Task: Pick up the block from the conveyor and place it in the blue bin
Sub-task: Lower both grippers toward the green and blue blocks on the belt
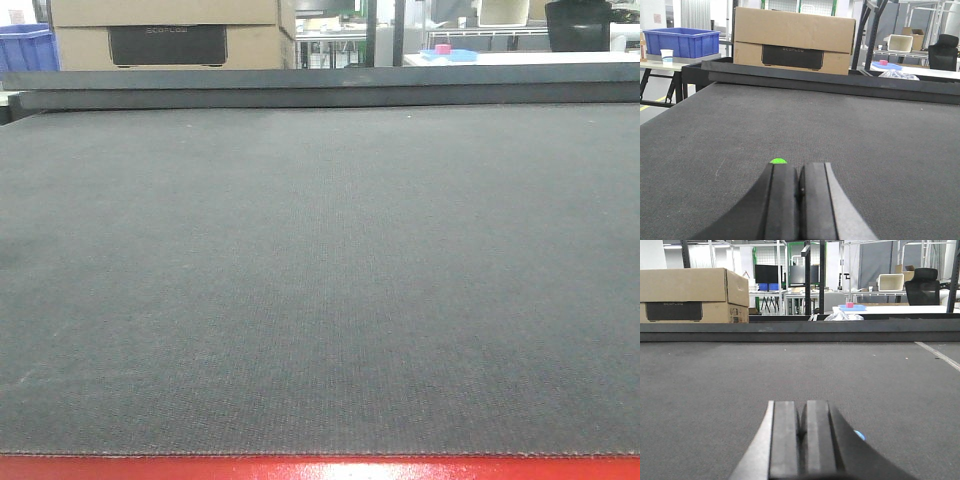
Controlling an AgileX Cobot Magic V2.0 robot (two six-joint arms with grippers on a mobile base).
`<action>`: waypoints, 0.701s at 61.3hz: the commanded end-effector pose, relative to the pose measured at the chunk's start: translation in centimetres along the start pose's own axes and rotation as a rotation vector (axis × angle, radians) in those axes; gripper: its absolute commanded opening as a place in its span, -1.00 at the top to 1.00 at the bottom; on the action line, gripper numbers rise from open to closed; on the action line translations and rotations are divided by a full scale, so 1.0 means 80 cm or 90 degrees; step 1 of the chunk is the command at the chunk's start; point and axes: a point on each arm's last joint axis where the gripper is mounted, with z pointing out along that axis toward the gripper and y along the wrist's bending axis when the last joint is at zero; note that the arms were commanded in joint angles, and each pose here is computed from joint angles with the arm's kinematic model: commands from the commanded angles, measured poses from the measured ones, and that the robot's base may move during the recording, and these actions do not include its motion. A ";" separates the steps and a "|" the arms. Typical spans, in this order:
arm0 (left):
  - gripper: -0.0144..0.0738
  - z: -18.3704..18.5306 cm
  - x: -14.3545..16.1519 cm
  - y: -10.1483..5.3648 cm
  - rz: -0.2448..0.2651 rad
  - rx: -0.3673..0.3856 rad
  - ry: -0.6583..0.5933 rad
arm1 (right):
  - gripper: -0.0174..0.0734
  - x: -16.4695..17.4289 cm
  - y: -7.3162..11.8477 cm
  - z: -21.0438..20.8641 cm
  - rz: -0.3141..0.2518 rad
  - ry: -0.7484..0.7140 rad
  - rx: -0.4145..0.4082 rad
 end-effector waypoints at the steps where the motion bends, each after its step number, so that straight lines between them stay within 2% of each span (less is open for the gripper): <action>1: 0.92 0.000 -0.003 0.000 0.001 0.003 -0.013 | 0.97 -0.003 0.000 0.000 -0.005 -0.017 0.003; 36: 0.92 -0.001 -0.005 0.000 0.001 0.004 -0.028 | 0.97 -0.003 0.000 0.000 -0.005 -0.017 0.003; 43: 0.92 -0.001 -0.009 0.000 0.001 0.004 -0.050 | 0.97 -0.013 0.000 -0.001 -0.006 -0.075 0.002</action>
